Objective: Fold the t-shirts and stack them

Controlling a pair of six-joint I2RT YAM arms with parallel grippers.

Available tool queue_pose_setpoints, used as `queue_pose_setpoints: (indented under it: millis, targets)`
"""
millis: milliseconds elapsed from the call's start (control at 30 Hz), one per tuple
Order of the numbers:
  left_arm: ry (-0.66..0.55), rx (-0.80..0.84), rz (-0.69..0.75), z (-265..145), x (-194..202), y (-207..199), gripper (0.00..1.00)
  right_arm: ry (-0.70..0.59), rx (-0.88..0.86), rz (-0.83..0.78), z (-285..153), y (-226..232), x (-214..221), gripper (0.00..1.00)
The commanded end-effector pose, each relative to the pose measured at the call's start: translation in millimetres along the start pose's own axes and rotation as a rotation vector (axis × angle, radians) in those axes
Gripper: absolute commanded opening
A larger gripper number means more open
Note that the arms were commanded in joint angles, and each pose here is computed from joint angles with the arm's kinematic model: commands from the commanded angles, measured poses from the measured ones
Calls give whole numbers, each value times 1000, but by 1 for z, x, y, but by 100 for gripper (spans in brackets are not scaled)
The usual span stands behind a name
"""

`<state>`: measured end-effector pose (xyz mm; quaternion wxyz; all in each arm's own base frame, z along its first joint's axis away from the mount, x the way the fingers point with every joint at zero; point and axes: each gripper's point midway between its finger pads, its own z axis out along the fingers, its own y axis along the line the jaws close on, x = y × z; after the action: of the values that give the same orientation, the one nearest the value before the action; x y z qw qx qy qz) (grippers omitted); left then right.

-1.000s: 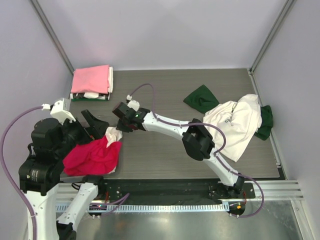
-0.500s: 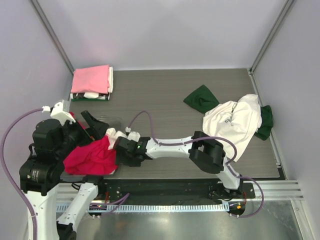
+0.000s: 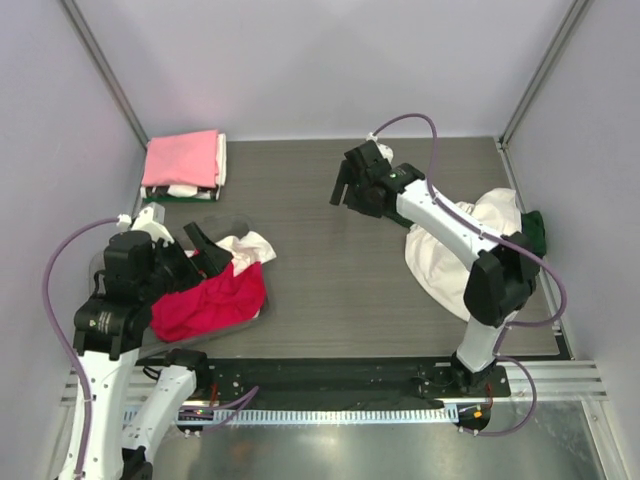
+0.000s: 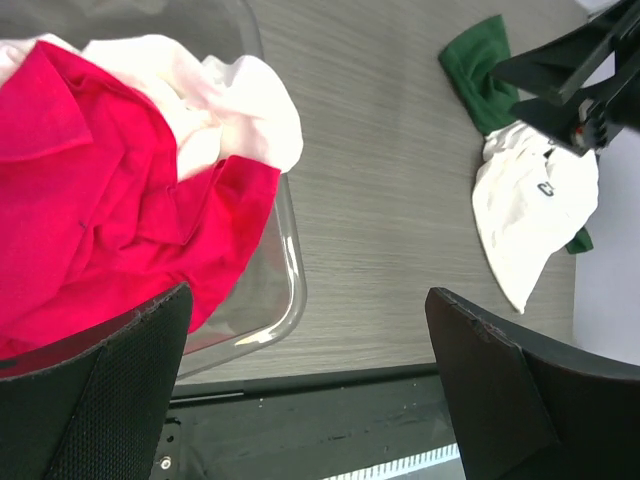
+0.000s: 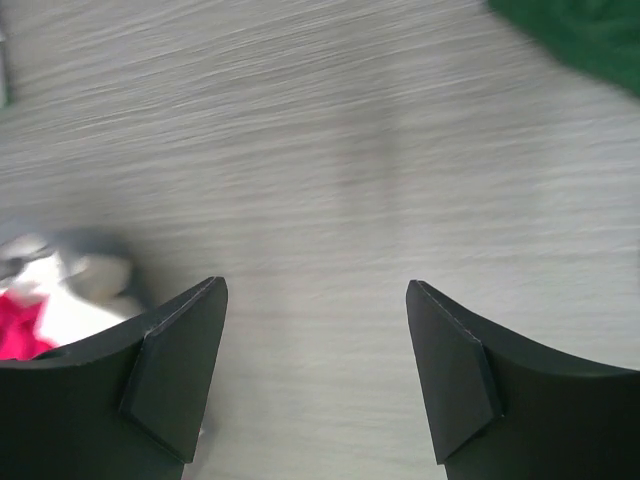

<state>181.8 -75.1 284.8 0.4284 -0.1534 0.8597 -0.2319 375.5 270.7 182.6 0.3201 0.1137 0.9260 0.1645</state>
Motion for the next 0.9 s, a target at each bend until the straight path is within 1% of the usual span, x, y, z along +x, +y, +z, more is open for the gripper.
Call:
queue_pose_setpoints:
  millis: [0,33,67,100,133,167,200,233,267,300,333,367,400,433,467,500,533,567,600,633,700,767,833,867]
  targets:
    - [-1,50,16,14,1,-5,100,157,115,-179,28,-41,22,78]
    - [-1,58,13,19,1,-6,100,137,143,-187,35,-50,6,78]
    - [19,79,4,23,4,-9,100,137,165,-188,42,-57,1,77]
    - [50,77,-18,33,13,-5,100,165,194,-191,58,-67,4,77]
    - [43,108,-45,40,10,-11,100,160,211,-180,65,-76,-5,76]
    - [98,123,-72,52,22,-11,100,160,235,-182,75,-81,-12,76]
    - [106,130,-84,59,24,-12,100,142,231,-178,73,-80,-22,76]
    - [96,146,-98,68,20,-17,100,136,237,-175,82,-81,-29,75]
    - [116,156,-87,75,24,-22,100,139,258,-171,85,-88,-34,75]
    - [145,116,-88,93,28,-17,100,137,267,-167,87,-91,-38,75]
    - [138,120,-78,103,25,-22,100,144,275,-164,93,-93,-38,75]
    - [166,135,-54,110,32,-33,100,136,263,-152,93,-92,-44,75]
    - [197,90,-49,133,37,-32,100,143,262,-151,95,-93,-42,75]
    - [191,107,-41,144,34,-42,100,151,258,-149,97,-92,-40,75]
    - [224,117,-28,155,43,-53,100,156,251,-146,98,-91,-39,75]
    - [229,130,-22,164,42,-64,100,160,252,-145,98,-92,-37,75]
    - [274,90,-18,190,54,-61,100,166,260,-148,99,-96,-35,74]
    - [284,102,-14,199,55,-73,100,165,264,-150,98,-96,-34,74]
    - [305,93,-12,209,60,-74,100,160,278,-157,97,-101,-35,74]
    - [372,55,-10,231,79,-67,100,167,286,-163,97,-104,-32,74]
    - [433,34,9,246,96,-61,100,158,295,-170,94,-108,-35,74]
    - [492,-75,24,249,118,-32,100,150,297,-184,91,-109,-39,74]
    - [499,-188,40,235,126,-2,100,128,304,-199,88,-111,-48,75]
    - [421,-206,47,221,110,3,100,121,303,-206,88,-110,-51,75]
